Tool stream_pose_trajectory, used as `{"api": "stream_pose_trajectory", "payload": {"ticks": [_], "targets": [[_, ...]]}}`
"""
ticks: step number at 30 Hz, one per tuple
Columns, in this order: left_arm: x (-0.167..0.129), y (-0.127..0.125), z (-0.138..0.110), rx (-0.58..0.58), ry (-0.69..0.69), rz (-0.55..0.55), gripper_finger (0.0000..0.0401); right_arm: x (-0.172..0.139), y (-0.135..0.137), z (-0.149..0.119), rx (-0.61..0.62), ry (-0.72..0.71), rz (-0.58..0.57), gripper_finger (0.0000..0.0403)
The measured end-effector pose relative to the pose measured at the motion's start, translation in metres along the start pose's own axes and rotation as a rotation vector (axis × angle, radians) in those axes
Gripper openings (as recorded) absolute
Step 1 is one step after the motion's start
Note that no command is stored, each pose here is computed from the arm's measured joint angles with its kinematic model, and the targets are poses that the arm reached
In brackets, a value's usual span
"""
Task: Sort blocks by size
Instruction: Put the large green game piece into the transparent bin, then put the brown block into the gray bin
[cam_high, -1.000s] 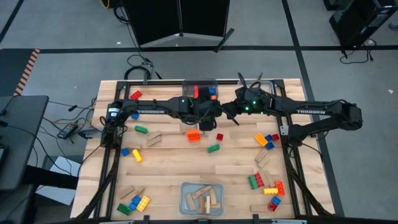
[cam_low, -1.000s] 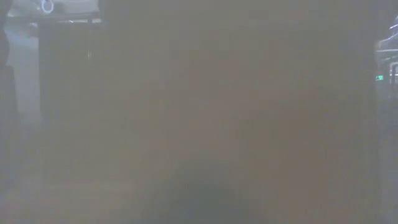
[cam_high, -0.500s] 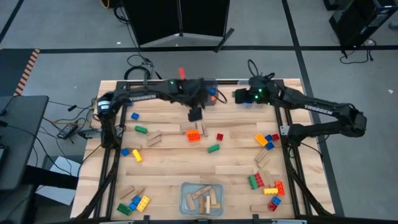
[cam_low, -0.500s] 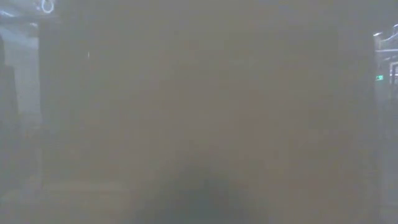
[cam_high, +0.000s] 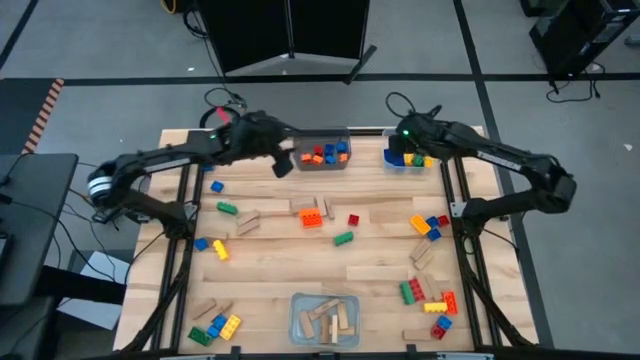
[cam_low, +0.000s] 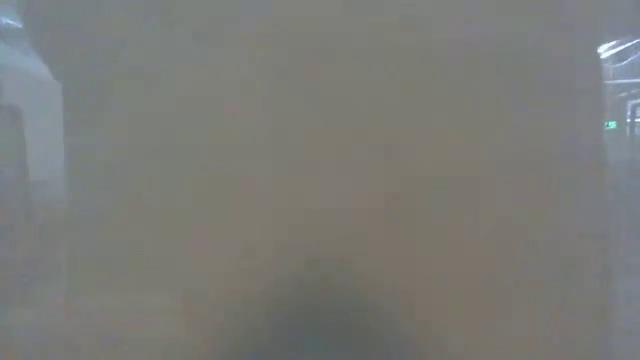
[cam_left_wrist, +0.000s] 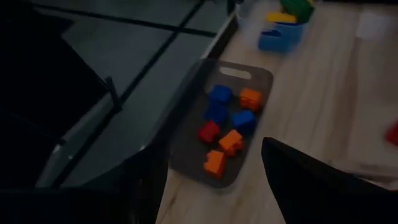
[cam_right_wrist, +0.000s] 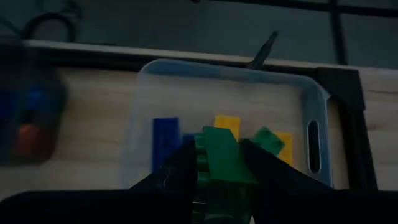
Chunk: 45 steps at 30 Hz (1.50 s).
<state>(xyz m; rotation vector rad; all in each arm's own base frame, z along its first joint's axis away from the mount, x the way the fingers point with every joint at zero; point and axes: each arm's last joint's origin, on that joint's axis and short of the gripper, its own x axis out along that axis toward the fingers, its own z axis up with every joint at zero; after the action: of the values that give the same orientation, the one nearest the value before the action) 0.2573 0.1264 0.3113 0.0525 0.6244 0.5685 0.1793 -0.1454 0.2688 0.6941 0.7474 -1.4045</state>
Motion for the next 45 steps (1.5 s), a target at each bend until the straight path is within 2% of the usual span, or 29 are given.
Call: {"api": "stream_pose_trajectory", "payload": {"ticks": [6, 13, 18, 27, 32, 38, 45], "targets": [[-0.024, 0.017, -0.018, -0.049, -0.058, 0.069, 0.0264, 0.041, 0.017, 0.007, 0.02, -0.014, -0.077, 0.0121], [-0.037, 0.028, -0.035, -0.072, -0.04, 0.115, 0.0264, 0.076, 0.032, 0.002, 0.003, 0.037, -0.108, 0.0198], [-0.036, 0.03, -0.042, -0.07, 0.022, 0.12, 0.0264, 0.078, 0.035, -0.003, -0.011, 0.096, -0.074, 0.0222], [-0.036, 0.03, -0.043, -0.029, 0.037, 0.12, 0.0264, 0.032, 0.024, -0.003, 0.001, 0.08, 0.033, 0.0225], [-0.036, 0.03, -0.043, -0.025, 0.034, 0.121, 0.0264, -0.001, 0.01, -0.014, 0.069, 0.182, 0.103, 0.0225], [-0.036, 0.031, -0.041, -0.027, 0.01, 0.125, 0.0264, -0.039, -0.002, -0.042, 0.183, 0.326, 0.12, 0.0226], [-0.036, 0.031, -0.038, -0.032, -0.018, 0.128, 0.0264, -0.069, 0.002, -0.082, 0.193, 0.404, 0.08, 0.0227]]}}
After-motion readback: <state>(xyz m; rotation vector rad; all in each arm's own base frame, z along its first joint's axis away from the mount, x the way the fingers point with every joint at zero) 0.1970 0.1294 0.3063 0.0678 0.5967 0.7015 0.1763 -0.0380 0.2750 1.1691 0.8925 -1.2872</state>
